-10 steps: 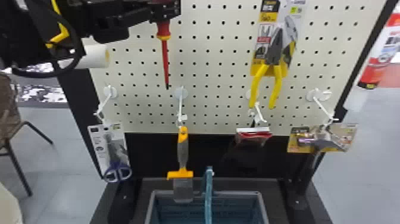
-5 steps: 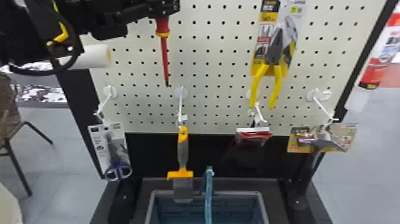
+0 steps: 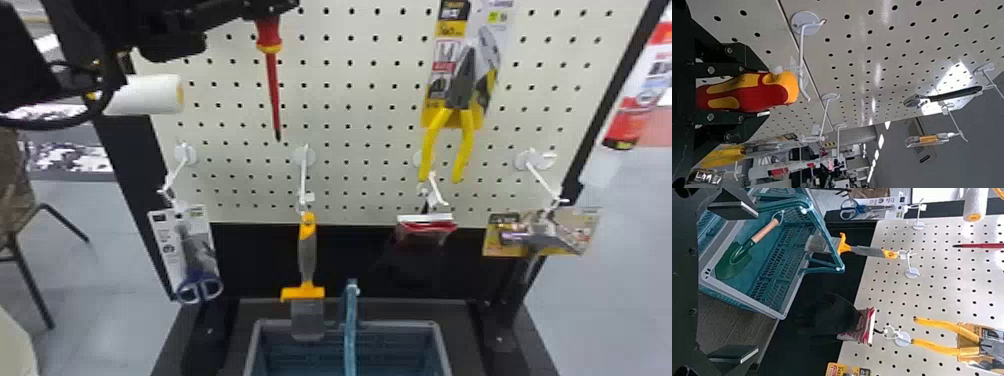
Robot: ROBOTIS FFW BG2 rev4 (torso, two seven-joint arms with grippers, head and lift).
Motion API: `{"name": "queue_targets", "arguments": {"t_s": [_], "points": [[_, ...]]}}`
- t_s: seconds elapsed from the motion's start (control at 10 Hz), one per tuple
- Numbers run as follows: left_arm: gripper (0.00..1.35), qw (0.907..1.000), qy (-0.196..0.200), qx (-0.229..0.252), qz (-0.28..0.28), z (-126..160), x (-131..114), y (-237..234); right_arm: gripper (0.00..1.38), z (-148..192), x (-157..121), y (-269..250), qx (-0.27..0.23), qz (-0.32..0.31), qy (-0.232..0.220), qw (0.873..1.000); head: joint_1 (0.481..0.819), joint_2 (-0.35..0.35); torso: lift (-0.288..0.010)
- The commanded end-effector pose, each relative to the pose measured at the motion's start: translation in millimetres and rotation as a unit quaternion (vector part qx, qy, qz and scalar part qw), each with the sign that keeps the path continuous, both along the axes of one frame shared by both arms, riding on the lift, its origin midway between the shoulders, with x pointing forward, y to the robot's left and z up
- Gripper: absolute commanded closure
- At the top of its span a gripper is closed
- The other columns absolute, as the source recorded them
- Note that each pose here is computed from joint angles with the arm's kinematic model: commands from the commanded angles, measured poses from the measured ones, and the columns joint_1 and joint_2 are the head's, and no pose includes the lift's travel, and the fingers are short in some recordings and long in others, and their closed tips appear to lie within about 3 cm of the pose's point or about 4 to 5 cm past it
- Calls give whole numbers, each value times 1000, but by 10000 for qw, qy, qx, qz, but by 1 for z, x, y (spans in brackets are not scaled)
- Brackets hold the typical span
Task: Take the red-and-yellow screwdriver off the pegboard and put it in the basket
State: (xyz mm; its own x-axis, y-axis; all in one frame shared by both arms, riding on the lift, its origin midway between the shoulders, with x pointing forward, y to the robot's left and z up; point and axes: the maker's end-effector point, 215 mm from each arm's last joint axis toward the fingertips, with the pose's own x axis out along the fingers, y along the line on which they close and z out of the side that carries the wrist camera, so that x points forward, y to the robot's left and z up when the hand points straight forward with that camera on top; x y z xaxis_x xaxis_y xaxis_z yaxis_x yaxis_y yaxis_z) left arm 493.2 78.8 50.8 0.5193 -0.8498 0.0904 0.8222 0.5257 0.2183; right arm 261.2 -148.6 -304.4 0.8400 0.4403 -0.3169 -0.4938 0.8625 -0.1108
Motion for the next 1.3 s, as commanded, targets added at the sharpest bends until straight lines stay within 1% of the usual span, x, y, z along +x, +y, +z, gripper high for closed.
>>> {"name": "queue_targets", "arguments": {"t_s": [0.0, 0.1, 0.3, 0.5, 0.6, 0.8, 0.9, 1.2], "points": [[1184, 10000, 16, -69, -68, 0, -13, -3, 104, -1, 0, 0, -13, 12, 18, 10000, 549, 0, -100], [1184, 9998, -44, -132, -112, 3, -23, -8, 104, -1, 0, 0, -29, 17, 21, 10000, 549, 0, -100], [1185, 9997, -171, -102, -131, 11, -30, -11, 104, -2, 0, 0, -33, 35, 41, 10000, 549, 0, -100], [1185, 9993, -284, -138, -190, 16, -42, -14, 104, -3, 0, 0, -35, 40, 52, 10000, 549, 0, -100], [1185, 9991, -296, -210, -217, 13, -52, -15, 104, -3, 0, 1, -33, 47, 43, 10000, 549, 0, -100], [1185, 9980, -315, -544, 1, 9, -66, 0, 104, -4, 0, 1, -33, 53, 57, 10000, 549, 0, -100], [1185, 9973, -308, -654, 111, 5, -70, 7, 104, -4, 0, 2, -42, 81, 59, 9999, 549, 0, -100], [1187, 9929, 65, -1087, 470, -22, -66, 34, 104, -7, 0, 2, -60, 124, 78, 9999, 549, 0, -100]]}}
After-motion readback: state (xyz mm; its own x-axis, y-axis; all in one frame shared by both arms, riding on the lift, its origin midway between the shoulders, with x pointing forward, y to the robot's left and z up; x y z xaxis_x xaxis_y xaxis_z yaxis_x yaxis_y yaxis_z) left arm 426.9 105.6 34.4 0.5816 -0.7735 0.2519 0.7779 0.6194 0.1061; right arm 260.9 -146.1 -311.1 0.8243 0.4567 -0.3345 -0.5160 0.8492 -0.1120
